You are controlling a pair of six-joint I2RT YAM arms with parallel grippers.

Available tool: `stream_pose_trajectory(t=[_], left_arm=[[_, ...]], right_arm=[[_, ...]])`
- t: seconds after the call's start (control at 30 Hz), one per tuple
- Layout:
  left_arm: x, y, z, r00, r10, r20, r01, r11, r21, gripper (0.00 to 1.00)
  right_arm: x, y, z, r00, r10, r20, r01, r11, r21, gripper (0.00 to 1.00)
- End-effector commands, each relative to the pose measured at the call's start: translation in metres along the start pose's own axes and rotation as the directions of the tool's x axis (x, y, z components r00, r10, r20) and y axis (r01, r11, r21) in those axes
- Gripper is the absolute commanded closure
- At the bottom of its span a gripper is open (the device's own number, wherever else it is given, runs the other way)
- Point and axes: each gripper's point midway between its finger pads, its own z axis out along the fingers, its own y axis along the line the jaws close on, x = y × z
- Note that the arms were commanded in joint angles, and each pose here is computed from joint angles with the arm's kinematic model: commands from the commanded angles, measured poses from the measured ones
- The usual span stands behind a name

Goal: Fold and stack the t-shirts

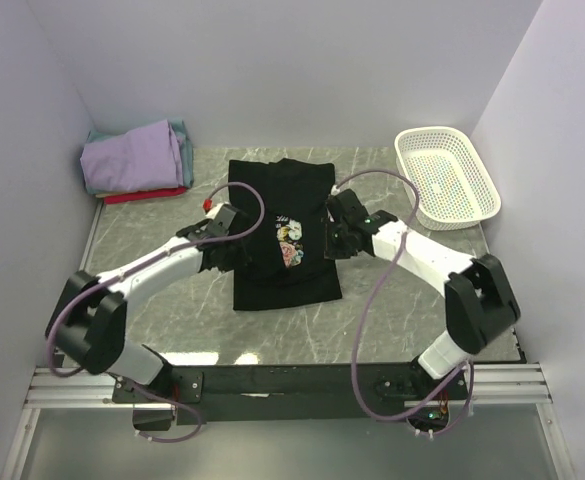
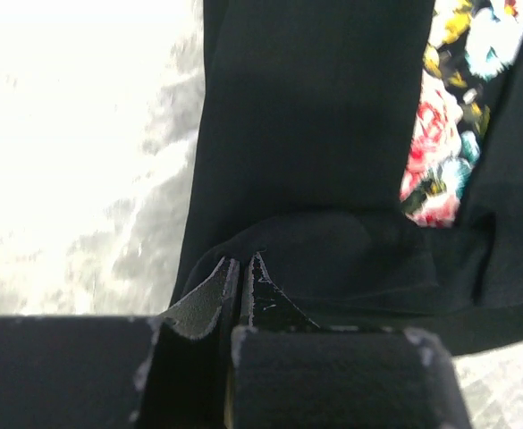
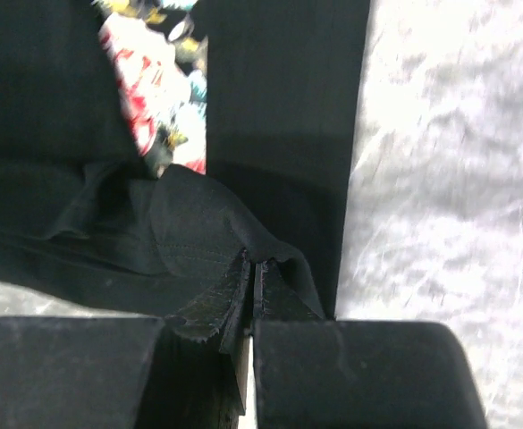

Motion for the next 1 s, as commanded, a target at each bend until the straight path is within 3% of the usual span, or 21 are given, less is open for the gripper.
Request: stream_pose_trajectory(t=[0.0, 0.63, 0.7, 0.77, 0.83, 0.9, 0.97], left_arm=[[-0.027, -0.025, 0.011, 0.999, 0.042, 0.024, -0.043, 0.995, 0.086, 0.99], [-0.075, -0.014, 0.053, 0.998, 0.04, 0.049, -0.042, 0.998, 0.046, 0.99], [-0.078, -0.013, 0.058, 0.998, 0.044, 0.05, -0.046, 0.998, 0.041, 0.97], [-0.083, -0.011, 0.065, 0.998, 0.045, 0.044, -0.047, 0.998, 0.032, 0.86], [-0.089, -0.01, 0.071, 0.998, 0.041, 0.054, -0.042, 0.999, 0.029, 0.89], [-0.098, -0.012, 0.074, 0.997, 0.04, 0.07, -0.043, 0.998, 0.038, 0.8], [-0.11, -0.014, 0.077, 0.996, 0.04, 0.083, -0.043, 0.998, 0.044, 0.78]], right_arm=[[-0.03, 0.006, 0.013, 0.999, -0.028, 0.026, 0.03, 0.998, -0.047, 1.0], [-0.074, -0.016, 0.063, 1.0, -0.001, -0.003, 0.001, 1.0, 0.008, 1.0], [-0.081, -0.017, 0.067, 1.0, 0.004, -0.009, -0.004, 1.0, 0.01, 0.93], [-0.086, -0.021, 0.072, 1.0, 0.014, -0.005, -0.013, 1.0, 0.017, 0.83], [-0.102, -0.022, 0.072, 0.999, 0.021, 0.035, -0.022, 1.0, 0.02, 0.7], [-0.117, -0.024, 0.071, 0.998, 0.029, 0.051, -0.03, 0.999, 0.013, 0.7], [-0.129, -0.034, 0.076, 0.997, 0.045, 0.065, -0.047, 0.998, 0.032, 0.69]])
